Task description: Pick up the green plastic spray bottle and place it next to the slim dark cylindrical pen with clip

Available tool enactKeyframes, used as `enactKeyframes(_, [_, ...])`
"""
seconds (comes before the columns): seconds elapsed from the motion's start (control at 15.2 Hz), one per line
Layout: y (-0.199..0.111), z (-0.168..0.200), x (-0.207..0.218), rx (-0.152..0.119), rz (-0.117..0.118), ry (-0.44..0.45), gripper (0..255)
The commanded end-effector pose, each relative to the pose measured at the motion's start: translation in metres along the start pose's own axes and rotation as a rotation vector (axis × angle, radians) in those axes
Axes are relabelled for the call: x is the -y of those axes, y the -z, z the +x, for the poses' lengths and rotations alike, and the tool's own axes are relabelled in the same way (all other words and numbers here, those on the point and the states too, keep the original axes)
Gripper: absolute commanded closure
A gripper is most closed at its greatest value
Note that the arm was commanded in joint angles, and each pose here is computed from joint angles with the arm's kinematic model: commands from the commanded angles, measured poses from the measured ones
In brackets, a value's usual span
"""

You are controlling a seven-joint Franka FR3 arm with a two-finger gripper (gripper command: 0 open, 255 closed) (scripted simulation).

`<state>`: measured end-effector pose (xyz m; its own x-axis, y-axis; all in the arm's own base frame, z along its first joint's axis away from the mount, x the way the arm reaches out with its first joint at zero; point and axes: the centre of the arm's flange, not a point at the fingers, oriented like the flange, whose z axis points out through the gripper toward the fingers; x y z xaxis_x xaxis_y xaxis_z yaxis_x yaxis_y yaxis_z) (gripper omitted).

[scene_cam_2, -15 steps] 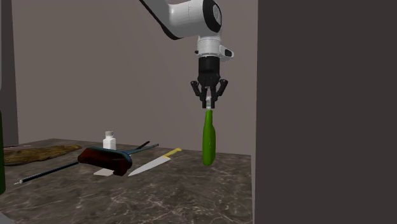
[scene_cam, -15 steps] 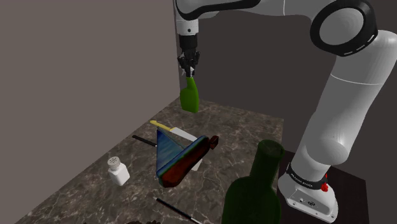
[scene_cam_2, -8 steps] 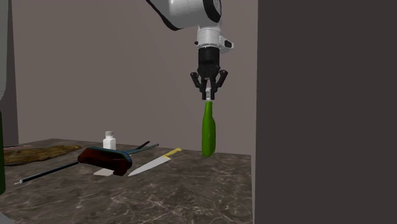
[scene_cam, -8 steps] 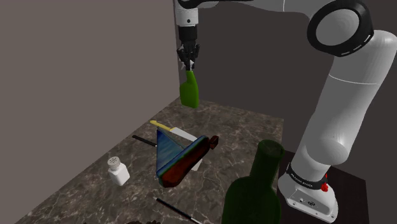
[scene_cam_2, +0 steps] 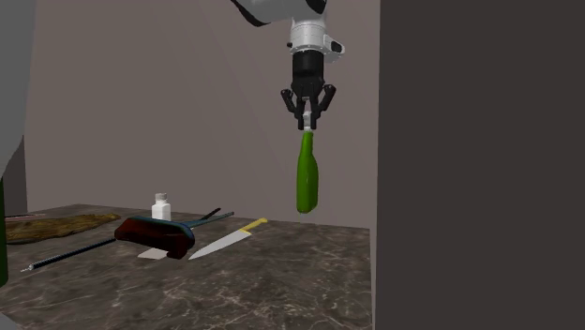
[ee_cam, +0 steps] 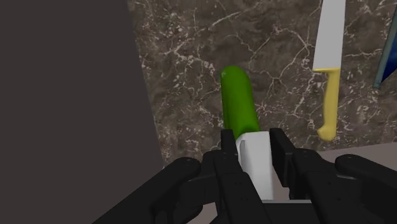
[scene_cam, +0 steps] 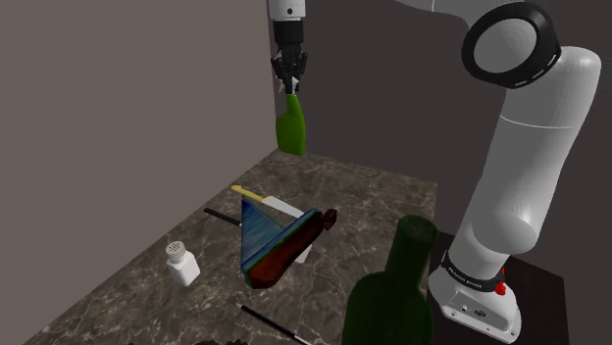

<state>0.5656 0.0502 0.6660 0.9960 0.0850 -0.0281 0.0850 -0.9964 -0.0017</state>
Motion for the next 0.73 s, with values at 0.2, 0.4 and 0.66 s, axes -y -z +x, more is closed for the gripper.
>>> enactKeyframes(0.2, [0.005,-0.034,0.022,0.000,0.000,0.000,255])
enactKeyframes(0.4, [0.004,-0.066,0.044,0.000,0.000,0.000,255])
enactKeyframes(0.66, [0.003,-0.110,0.074,0.000,0.000,0.000,255])
